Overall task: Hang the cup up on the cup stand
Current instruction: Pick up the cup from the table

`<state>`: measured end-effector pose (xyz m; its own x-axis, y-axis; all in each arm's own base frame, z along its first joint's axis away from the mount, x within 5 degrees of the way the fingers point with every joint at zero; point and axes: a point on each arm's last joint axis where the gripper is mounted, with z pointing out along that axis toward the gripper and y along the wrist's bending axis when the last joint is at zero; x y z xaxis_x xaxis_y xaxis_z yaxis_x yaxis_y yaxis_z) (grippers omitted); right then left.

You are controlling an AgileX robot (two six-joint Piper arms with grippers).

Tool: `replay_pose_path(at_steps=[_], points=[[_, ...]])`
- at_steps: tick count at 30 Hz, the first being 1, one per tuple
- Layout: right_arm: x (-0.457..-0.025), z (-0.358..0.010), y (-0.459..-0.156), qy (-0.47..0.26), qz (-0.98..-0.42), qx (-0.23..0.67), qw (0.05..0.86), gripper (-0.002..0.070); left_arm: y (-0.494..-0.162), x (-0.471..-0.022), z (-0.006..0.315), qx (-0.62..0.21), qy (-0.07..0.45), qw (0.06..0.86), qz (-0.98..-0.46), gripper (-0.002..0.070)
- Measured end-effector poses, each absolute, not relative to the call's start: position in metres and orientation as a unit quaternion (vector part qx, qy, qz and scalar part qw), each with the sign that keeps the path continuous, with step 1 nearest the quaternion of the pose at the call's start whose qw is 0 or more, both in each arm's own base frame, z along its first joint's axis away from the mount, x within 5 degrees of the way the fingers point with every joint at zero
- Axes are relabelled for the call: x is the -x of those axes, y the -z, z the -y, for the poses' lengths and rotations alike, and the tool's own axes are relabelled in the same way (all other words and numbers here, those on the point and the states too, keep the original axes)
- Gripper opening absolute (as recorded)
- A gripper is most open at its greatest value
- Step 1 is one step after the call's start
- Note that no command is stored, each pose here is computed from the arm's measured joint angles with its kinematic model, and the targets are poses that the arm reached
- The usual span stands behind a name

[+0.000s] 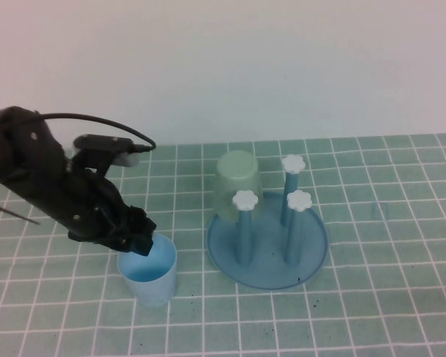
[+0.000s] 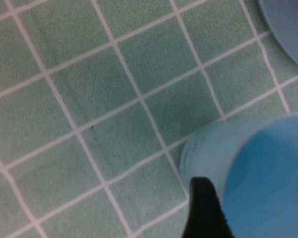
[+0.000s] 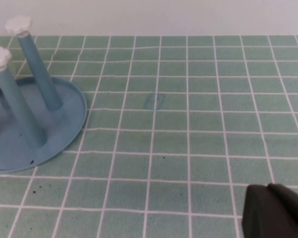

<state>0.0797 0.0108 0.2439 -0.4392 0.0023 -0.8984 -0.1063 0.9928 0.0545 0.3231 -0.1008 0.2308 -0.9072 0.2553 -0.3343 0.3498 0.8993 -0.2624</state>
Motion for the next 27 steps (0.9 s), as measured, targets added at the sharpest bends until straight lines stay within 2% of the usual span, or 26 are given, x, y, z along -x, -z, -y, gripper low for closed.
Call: replay_pose_path(at_steps=[5, 11, 14, 17, 19, 23, 27], points=[[-0.08, -0.011, -0.244, -0.051, -0.847, 0.031, 0.529, -0.0001, -0.212, -0.332, 0.104, -0.155, 0.152, 0.135, -0.967, 0.0374], [-0.08, -0.011, -0.244, -0.051, -0.847, 0.031, 0.529, -0.0001, -0.199, -0.336, 0.104, -0.156, 0.146, 0.121, -0.969, 0.0305], [-0.08, -0.011, -0.244, -0.045, -0.846, 0.041, 0.529, -0.0001, -0.2, -0.338, 0.103, -0.156, 0.141, 0.133, -0.969, 0.0212], [-0.08, -0.011, -0.244, -0.034, -0.845, 0.06, 0.53, -0.0001, -0.2, -0.34, 0.103, -0.163, 0.138, 0.143, -0.966, 0.0073], [-0.08, -0.011, -0.244, -0.029, -0.845, 0.067, 0.53, -0.0001, -0.2, -0.34, 0.103, -0.175, 0.138, 0.143, -0.964, 0.0031], [-0.08, -0.011, -0.244, -0.024, -0.843, 0.076, 0.531, -0.0001, -0.214, -0.336, 0.101, -0.204, 0.147, 0.128, -0.959, 0.0014], [-0.079, -0.011, -0.243, -0.022, -0.845, 0.08, 0.528, -0.0001, -0.257, -0.331, 0.088, -0.199, 0.165, 0.183, -0.948, 0.0013]])
